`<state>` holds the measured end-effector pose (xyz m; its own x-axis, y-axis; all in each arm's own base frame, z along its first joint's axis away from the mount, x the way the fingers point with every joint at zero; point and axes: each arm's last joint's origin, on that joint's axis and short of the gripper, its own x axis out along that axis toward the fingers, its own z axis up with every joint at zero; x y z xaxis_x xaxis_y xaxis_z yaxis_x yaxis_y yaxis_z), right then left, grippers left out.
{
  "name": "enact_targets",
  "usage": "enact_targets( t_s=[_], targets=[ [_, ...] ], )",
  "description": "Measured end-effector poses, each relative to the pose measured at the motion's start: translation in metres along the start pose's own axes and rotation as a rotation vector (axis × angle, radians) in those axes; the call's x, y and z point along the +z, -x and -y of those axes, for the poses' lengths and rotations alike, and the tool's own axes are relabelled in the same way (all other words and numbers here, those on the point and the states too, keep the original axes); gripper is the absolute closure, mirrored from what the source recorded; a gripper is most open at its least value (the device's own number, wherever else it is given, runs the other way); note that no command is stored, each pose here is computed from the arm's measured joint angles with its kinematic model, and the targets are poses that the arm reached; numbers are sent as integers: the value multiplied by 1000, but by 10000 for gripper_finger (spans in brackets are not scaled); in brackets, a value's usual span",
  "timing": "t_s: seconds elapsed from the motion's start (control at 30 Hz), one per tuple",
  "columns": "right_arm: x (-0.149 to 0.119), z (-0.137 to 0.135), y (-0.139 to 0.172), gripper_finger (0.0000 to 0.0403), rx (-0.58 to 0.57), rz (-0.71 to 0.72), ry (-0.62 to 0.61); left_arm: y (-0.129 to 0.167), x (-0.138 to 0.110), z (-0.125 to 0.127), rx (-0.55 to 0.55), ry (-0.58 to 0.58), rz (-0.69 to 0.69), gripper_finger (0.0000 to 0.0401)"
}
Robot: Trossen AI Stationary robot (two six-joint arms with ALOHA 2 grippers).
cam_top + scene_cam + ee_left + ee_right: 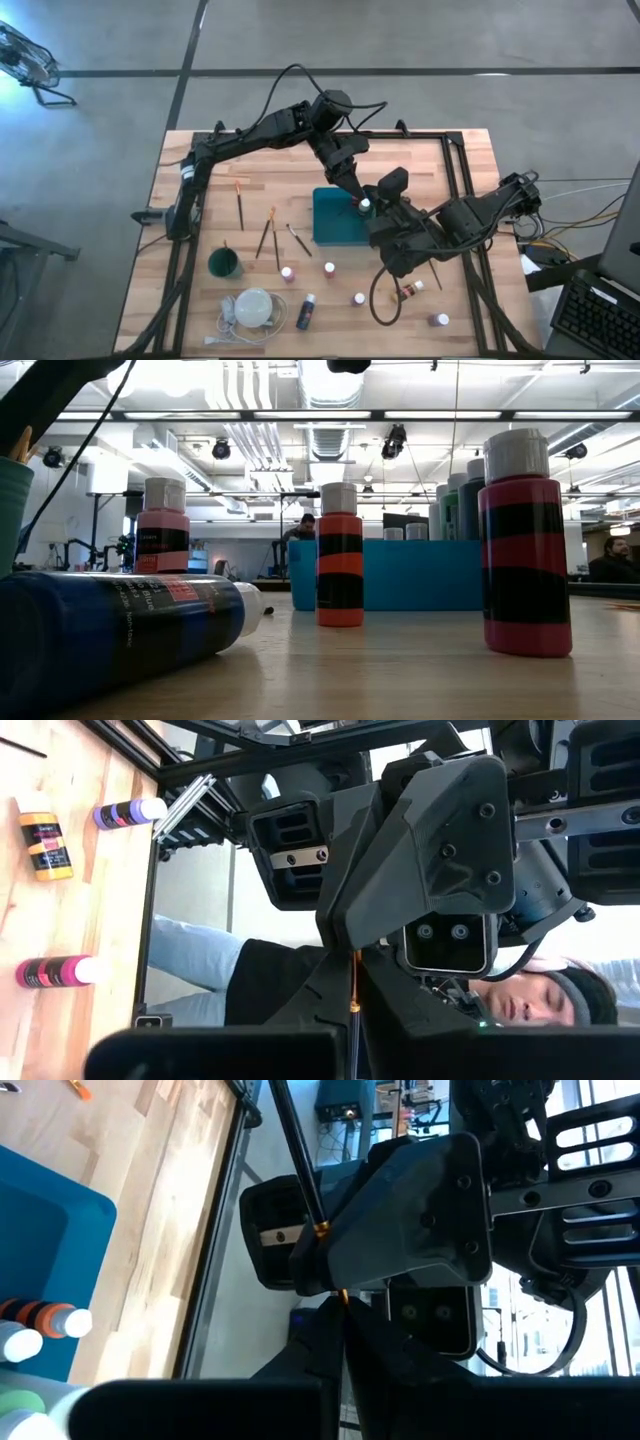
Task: Pick & Place Paint Supplies
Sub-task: Put the gold paintbrush into the green cup
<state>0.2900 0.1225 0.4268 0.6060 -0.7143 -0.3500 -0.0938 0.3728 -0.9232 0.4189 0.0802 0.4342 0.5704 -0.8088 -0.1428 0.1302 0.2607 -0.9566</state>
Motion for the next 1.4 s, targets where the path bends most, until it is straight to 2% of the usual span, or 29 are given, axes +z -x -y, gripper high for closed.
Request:
enact_targets(
  t_s=[0.2, 0.33, 0.47, 0.63, 0.77, 0.87, 0.97, 1.03, 1.17, 1.23, 1.4],
  targets=[
    [0, 0, 0, 394, 1, 0, -22, 0, 0, 0, 1, -14, 2, 391],
    [-3, 5, 4, 393, 4, 11, -97, 0, 0, 1, -4, -34, 1, 391],
    [-7, 12, 13, 373, 13, 42, -196, 0, 0, 1, -10, -40, -6, 391],
    [-19, 20, 22, 325, 78, 68, -370, 1, 0, 1, -8, -55, -4, 391],
    [-43, 22, 25, 285, 214, -11, -568, 4, -1, 6, 12, -183, 28, 391],
    [-58, 27, 24, 264, 349, -54, -795, 11, -6, 19, 73, -314, 107, 391],
    [-74, 34, 25, 249, 412, -106, -990, 24, -20, 39, 196, -441, 207, 391],
    [-85, 35, 27, 243, 436, -125, -1086, 32, -34, 54, 328, -533, 280, 391],
    [-109, 36, 31, 237, 431, -152, -1203, 42, -71, 87, 692, -702, 441, 391],
    [-122, 35, 32, 238, 419, -165, -1253, 42, -91, 107, 839, -777, 532, 391],
    [-152, 28, 31, 255, 369, -219, -1419, 31, -138, 141, 1115, -868, 687, 391]
  ],
)
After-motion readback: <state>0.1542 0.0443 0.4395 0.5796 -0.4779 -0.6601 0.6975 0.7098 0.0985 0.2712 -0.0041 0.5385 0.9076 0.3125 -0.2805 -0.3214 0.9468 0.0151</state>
